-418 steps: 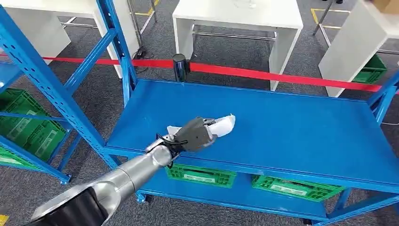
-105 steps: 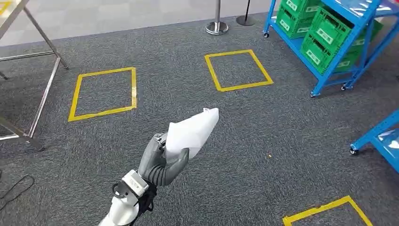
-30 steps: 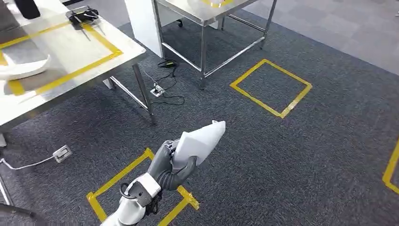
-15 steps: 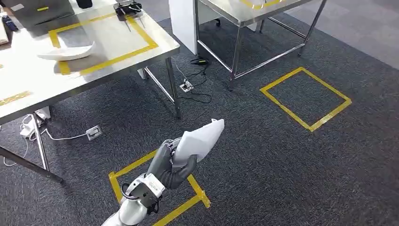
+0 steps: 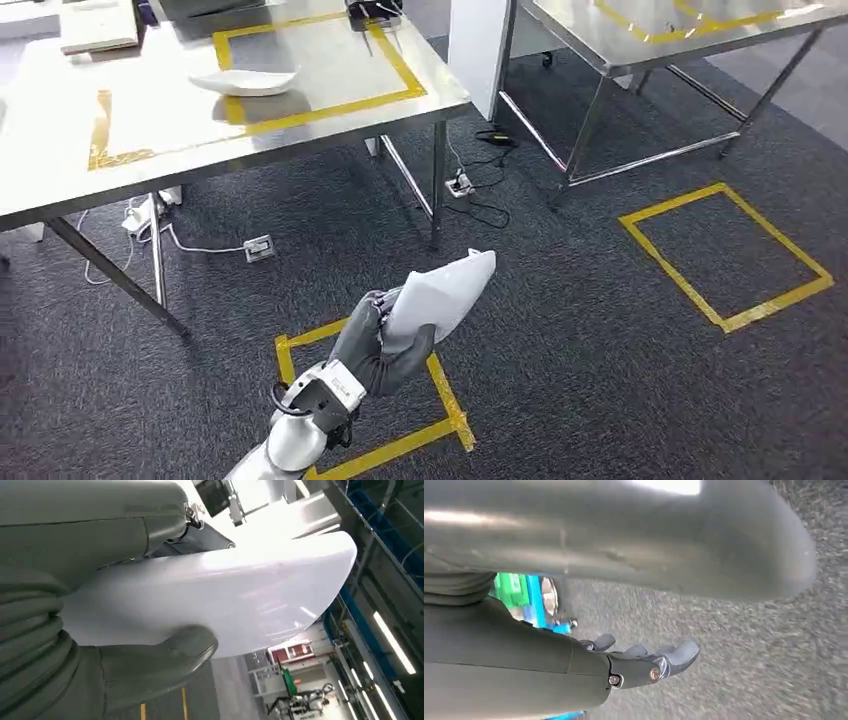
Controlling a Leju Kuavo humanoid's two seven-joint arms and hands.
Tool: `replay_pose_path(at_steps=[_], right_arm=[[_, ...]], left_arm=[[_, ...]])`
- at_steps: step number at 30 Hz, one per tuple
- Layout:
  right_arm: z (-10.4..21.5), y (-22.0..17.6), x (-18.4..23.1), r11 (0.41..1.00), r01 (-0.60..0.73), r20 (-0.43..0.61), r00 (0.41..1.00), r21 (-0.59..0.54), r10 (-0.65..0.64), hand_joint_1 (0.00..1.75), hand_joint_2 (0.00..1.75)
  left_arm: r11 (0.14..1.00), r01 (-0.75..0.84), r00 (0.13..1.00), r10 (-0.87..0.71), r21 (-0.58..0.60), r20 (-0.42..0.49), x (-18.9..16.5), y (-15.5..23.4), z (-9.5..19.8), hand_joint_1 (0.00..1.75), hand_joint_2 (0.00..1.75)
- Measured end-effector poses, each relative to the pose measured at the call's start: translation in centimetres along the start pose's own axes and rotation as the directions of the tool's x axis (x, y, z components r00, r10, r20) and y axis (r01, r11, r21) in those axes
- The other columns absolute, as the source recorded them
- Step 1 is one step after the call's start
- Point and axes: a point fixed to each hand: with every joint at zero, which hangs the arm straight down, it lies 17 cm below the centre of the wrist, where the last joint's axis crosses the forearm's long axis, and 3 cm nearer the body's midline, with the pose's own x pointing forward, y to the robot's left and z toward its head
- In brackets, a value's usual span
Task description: Take the parts from the cabinet and place them on the table.
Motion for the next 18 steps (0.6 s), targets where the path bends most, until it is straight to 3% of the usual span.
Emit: replay_pose_path(at_steps=[11, 18], right_arm=[[-0.3, -0.3, -2.9, 0.999, 0.029, -0.044, 0.999, -0.016, -0.029, 0.0, 0.0], [-0.4, -0.6, -2.5, 0.999, 0.035, -0.033, 0.999, -0.022, -0.035, 0.0, 0.0]], left_arm=[[0.999, -0.042, 0.999, 0.042, 0.005, -0.003, 0.1, -0.6, -0.6, 1.75, 1.75], [0.999, -0.045, 0.999, 0.045, -0.001, -0.003, 0.3, -0.9, -0.9, 1.75, 1.75]])
